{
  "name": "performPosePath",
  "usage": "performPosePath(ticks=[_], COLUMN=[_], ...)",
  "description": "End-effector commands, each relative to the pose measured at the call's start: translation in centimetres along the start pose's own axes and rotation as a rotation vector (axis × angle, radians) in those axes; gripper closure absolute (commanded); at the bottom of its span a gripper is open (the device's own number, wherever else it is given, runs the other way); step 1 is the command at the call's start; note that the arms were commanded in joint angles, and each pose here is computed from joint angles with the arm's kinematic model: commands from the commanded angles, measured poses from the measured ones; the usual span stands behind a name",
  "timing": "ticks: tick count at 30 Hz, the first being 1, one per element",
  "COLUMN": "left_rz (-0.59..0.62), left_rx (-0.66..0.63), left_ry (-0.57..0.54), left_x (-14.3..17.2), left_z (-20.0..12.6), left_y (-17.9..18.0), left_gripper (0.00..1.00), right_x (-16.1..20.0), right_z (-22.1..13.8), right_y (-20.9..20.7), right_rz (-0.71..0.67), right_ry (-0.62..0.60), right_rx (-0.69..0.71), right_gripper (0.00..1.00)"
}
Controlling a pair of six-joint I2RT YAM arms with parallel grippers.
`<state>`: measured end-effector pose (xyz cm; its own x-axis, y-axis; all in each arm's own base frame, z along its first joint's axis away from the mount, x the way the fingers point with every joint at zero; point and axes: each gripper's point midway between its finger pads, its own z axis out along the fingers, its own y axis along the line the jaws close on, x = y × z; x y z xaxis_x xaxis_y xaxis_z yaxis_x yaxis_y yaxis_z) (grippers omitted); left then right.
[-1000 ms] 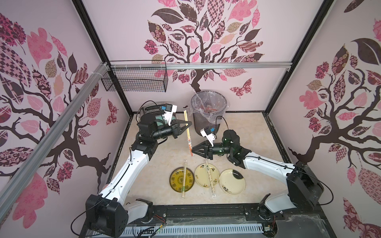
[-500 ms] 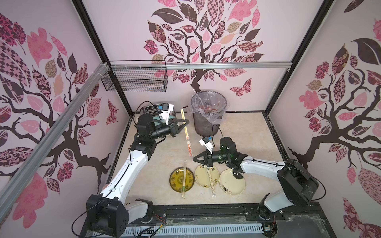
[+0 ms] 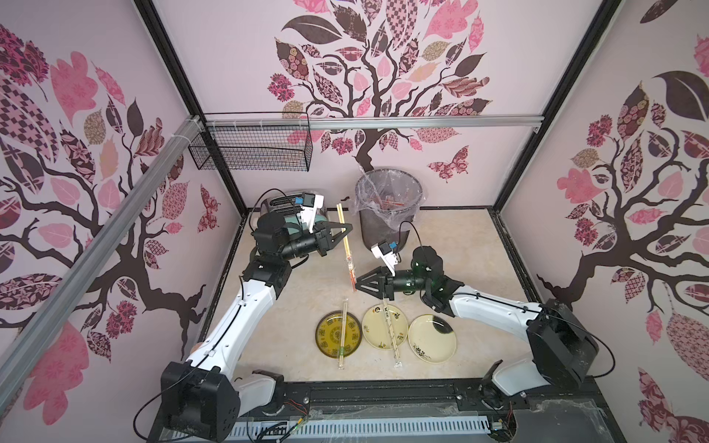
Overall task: Remove the packaging of disposable chopsticks
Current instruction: Remove the packet bag from the disposable chopsticks.
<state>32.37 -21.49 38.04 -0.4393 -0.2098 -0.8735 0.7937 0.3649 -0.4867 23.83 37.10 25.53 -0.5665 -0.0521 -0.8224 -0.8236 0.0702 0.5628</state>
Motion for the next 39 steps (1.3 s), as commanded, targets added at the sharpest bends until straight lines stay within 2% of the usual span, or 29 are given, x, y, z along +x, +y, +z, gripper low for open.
performPosePath(ticks=[1,11,18,35,37,38,39], left_rz=[0.023,0.027,0.028,0.029,0.028,0.027,0.027], left_rx=[0.018,0.024,0.029,0.035,0.038,0.038,0.038], left_ry=[-0.003,-0.002,0.000,0.004,0.006,0.006,0.007], left_x=[-0.1,-0.1,-0.1,0.0,0.0,0.0,0.0], left_z=[-0.4,-0.4,-0.5,-0.4,-0.4,-0.4,-0.4], left_y=[-0.7,-0.9,-1.1,-1.2,-1.2,-1.2,-1.2], left_gripper=[1.00,1.00,1.00,1.00,1.00,1.00,1.00], right_x=[-0.1,2.7,4.4,8.0,7.5,7.1,6.6], right_z=[0.8,0.9,0.7,-0.8,-0.8,-0.8,-0.8], right_y=[0.5,0.0,-0.3,-1.0,-0.8,-0.7,-0.5], right_rz=[0.000,0.046,0.073,0.112,0.100,0.092,0.084], right_ry=[0.012,0.058,0.088,0.135,0.124,0.117,0.108], right_rx=[-0.032,-0.029,-0.025,0.048,0.049,0.050,0.052], right_gripper=[0.71,0.86,1.00,0.99,0.89,0.78,0.72])
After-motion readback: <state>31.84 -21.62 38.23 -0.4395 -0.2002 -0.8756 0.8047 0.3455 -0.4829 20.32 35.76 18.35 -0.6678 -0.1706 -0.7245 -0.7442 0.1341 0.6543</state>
